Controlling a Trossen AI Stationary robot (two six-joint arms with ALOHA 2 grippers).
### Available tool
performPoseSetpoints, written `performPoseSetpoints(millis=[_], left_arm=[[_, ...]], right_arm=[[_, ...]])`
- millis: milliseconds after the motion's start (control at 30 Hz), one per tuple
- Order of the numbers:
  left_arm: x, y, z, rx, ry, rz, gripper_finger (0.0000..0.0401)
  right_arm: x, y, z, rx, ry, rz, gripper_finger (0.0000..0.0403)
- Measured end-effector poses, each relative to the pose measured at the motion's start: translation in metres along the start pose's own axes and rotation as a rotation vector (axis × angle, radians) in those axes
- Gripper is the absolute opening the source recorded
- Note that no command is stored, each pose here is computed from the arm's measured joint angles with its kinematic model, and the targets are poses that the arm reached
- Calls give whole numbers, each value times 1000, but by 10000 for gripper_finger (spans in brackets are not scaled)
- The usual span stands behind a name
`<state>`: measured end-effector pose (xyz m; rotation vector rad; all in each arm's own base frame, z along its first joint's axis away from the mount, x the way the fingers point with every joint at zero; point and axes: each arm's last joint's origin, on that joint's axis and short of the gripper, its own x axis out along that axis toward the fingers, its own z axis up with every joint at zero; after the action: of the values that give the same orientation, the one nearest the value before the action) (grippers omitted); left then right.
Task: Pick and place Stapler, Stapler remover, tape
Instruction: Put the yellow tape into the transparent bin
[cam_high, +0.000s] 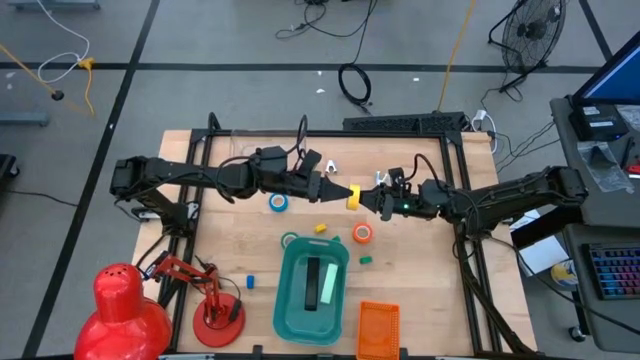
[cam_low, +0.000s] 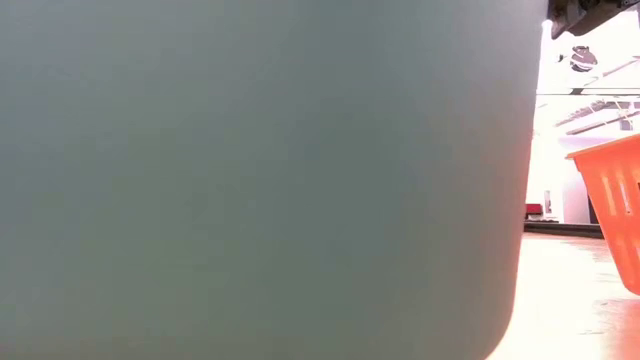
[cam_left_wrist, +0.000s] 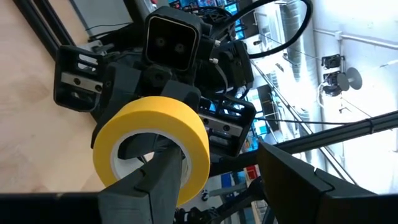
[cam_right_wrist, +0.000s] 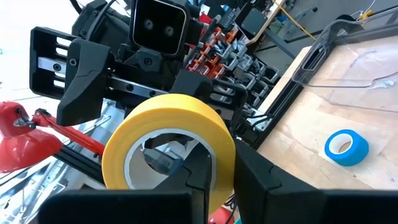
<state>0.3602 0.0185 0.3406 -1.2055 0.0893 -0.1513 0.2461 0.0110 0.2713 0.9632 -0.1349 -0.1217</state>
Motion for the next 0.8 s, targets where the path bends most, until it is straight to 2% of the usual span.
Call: performPoseSetpoints(millis=[333,433,633,800], left_arm=[[0,-1,-1,-4,18,-8,204],[0,-1,-1,-3,22,-9,168],[0,0,-1,15,17,-2,64],[0,0,-1,15,20,-2,17]], right_arm=[[0,0,0,0,-1,1,34],[0,1,1,2,-6,8,34],[0,2,2,6,-13,19,34],[0,2,2,0,-15,23,35]])
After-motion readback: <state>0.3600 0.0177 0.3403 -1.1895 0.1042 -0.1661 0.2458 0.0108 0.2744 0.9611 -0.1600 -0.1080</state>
